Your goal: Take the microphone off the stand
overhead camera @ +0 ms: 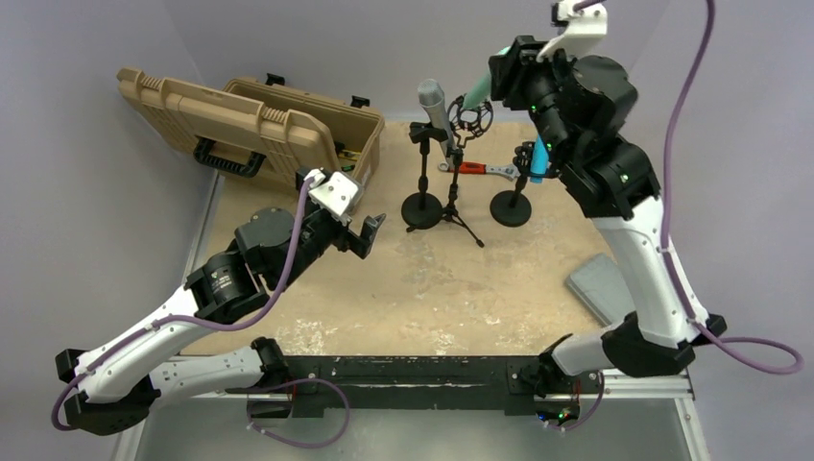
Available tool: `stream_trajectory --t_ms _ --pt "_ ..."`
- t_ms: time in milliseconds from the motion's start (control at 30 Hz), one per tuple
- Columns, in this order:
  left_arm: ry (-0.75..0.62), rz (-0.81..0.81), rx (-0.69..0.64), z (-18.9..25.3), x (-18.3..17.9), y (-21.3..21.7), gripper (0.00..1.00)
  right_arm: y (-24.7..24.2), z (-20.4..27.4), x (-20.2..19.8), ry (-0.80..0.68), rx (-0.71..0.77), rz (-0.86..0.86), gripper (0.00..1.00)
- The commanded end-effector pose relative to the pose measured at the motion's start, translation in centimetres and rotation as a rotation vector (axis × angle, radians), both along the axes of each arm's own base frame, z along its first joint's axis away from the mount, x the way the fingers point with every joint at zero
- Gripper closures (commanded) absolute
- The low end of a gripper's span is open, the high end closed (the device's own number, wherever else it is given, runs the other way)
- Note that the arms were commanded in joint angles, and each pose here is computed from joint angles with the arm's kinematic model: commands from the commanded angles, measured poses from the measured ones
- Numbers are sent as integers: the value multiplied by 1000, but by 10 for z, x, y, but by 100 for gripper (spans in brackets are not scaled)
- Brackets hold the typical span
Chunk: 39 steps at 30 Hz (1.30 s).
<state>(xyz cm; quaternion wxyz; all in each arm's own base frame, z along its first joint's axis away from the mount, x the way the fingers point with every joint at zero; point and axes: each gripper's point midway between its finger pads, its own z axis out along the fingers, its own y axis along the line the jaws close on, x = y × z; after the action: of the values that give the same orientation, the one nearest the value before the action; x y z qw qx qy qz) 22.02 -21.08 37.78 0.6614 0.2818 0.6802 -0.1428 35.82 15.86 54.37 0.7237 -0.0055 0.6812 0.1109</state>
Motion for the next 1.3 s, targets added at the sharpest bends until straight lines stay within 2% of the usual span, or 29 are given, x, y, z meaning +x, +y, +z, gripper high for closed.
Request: stream_trajectory --t_ms 0,200,300,433,533,633,700,833,967,1133,1267 --pt "-35 6 -23 10 -1 2 4 -14 43 -51 -112 105 97 100" --pt "-49 16 -36 15 -4 7 4 -15 34 -107 -136 123 271 100" --pt "-61 32 -51 20 -5 14 4 5 -6 -117 -13 86 391 100" --pt "-73 16 -81 25 -10 16 4 49 -81 -137 198 17 653 100" --pt "-62 -65 -72 20 -17 1 3 73 -138 -153 339 11 816 100" --pt "-41 -249 -17 8 -36 -29 3 87 -180 -162 428 30 903 100" --pt "-20 -341 25 -3 -50 -48 3 94 -196 -166 458 56 940 100" --pt "13 -389 69 -22 -66 -75 8 109 -218 -173 500 103 1024 100" --pt "128 -357 74 -52 -67 -88 9 115 -243 -178 573 103 1049 100" --pt "298 -356 -33 -91 -80 -95 9 116 -250 -189 546 150 1095 100" --pt "405 -303 -64 -121 -83 -94 10 120 -255 -196 538 177 1140 100"
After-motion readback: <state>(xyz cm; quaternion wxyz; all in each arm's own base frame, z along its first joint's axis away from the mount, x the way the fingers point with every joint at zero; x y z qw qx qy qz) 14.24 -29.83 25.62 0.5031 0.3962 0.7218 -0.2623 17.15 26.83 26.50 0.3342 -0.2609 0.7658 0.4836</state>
